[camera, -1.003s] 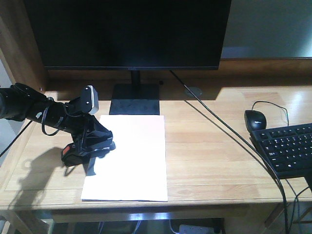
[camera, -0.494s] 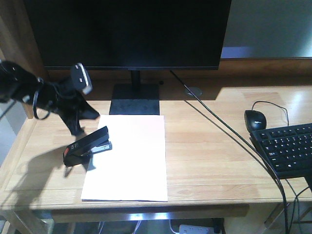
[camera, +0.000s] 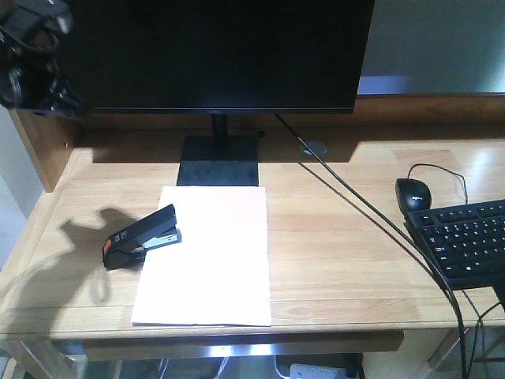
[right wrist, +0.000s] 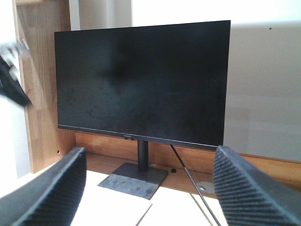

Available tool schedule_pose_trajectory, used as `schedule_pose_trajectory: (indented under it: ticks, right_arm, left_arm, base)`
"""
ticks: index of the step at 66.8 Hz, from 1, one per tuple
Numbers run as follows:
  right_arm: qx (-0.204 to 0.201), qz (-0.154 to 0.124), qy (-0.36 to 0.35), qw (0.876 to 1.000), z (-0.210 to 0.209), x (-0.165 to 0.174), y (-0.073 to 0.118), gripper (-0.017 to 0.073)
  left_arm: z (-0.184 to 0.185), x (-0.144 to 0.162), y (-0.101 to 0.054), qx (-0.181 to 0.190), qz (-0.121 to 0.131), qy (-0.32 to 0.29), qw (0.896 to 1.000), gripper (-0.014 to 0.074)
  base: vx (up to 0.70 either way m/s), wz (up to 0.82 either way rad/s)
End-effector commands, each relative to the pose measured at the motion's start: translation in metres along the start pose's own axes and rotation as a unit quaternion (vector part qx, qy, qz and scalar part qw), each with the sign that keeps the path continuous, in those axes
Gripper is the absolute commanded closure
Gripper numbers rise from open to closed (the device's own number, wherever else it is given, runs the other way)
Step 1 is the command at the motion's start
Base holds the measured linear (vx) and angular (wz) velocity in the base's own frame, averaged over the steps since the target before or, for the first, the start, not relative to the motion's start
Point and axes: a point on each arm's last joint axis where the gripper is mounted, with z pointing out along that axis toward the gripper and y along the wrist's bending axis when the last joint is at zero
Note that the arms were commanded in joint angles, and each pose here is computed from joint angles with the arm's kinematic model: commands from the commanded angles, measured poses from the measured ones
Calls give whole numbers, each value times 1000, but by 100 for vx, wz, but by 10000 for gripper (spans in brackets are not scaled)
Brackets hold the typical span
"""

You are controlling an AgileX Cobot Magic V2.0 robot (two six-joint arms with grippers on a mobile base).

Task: Grab stapler and paper to desk for stapling
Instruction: 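Open the left gripper and lift it away from the stapler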

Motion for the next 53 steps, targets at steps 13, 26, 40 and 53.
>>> schedule_pose_trajectory:
  ticks: [13, 26, 40, 53]
  right_arm:
    - [-16, -9, -25, 1000, 0, -11, 3, 31]
    - [-16, -9, -25, 1000, 0, -11, 3, 31]
    - [-16, -9, -25, 1000, 0, -11, 3, 31]
    - [-16, -9, -25, 1000, 0, -11, 3, 31]
  left_arm:
    - [-66, -9, -12, -31, -118, -86, 989, 601]
    - [-85, 2, -13, -76, -134, -99, 983, 601]
    - [-115, 39, -24, -150, -150, -163, 964, 601]
    - [-130, 90, -51, -162, -130, -218, 954, 601]
  base:
    - [0, 0]
    - [0, 0]
    - [0, 0]
    - [0, 0]
